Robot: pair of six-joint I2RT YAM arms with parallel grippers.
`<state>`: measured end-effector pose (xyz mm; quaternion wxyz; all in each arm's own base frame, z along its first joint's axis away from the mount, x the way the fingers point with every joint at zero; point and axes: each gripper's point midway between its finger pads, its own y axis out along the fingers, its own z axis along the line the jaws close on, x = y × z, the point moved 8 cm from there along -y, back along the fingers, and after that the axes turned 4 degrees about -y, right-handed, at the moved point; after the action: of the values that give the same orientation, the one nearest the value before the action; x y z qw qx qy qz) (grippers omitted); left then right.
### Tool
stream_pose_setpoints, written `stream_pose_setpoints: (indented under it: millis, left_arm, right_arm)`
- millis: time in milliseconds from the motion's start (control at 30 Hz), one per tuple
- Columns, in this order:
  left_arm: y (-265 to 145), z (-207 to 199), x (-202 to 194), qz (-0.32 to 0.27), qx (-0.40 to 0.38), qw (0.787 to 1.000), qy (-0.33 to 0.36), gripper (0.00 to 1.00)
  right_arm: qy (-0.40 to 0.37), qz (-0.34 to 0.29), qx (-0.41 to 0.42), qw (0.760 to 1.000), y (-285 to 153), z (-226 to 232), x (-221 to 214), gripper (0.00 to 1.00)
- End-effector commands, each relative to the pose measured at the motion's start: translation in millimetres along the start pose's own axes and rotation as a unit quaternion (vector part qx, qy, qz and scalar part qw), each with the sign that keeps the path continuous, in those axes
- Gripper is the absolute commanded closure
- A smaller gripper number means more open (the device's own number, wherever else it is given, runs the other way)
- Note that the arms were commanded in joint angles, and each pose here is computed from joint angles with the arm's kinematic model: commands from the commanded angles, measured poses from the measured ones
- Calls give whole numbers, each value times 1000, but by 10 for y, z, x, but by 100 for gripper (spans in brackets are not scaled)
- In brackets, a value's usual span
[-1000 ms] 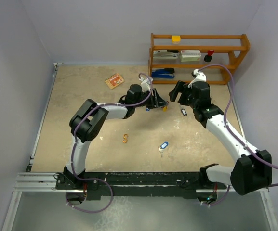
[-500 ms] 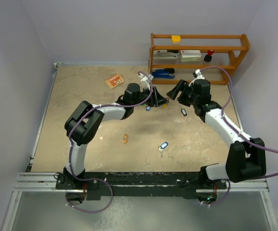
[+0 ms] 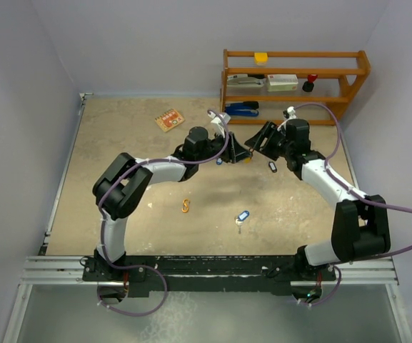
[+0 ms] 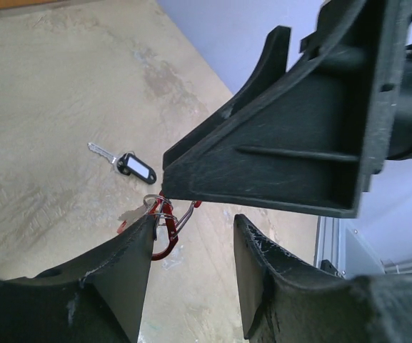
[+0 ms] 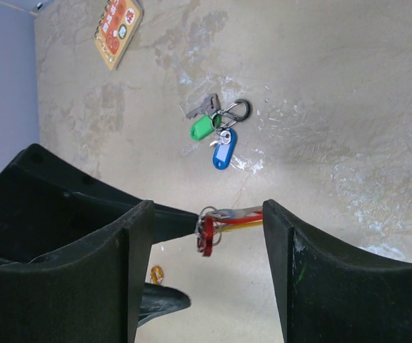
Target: Put the keys on the keyring
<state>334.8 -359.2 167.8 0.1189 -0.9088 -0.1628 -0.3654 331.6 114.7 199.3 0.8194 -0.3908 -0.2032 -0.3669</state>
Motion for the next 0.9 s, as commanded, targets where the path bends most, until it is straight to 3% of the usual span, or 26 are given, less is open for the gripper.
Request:
stream_pose_setpoints:
  millis: [0, 267, 433, 867]
  left_arm:
    - [-79, -346, 300, -55, -54, 995, 57, 55]
    - [-83, -354, 301, -60, -60, 995, 56, 55]
    - [-85, -353, 305, -63, -59, 995, 56, 55]
    - [-68, -324, 284, -61, -56, 995, 50, 55]
  right_arm:
    - [5, -6, 22, 1000, -16, 32, 24, 37]
    - [8, 4, 27, 1000, 0, 8, -24, 49]
    - [9, 10, 26, 1000, 3, -22, -71, 65]
    - [4, 2, 19, 1000, -18, -30, -52, 90]
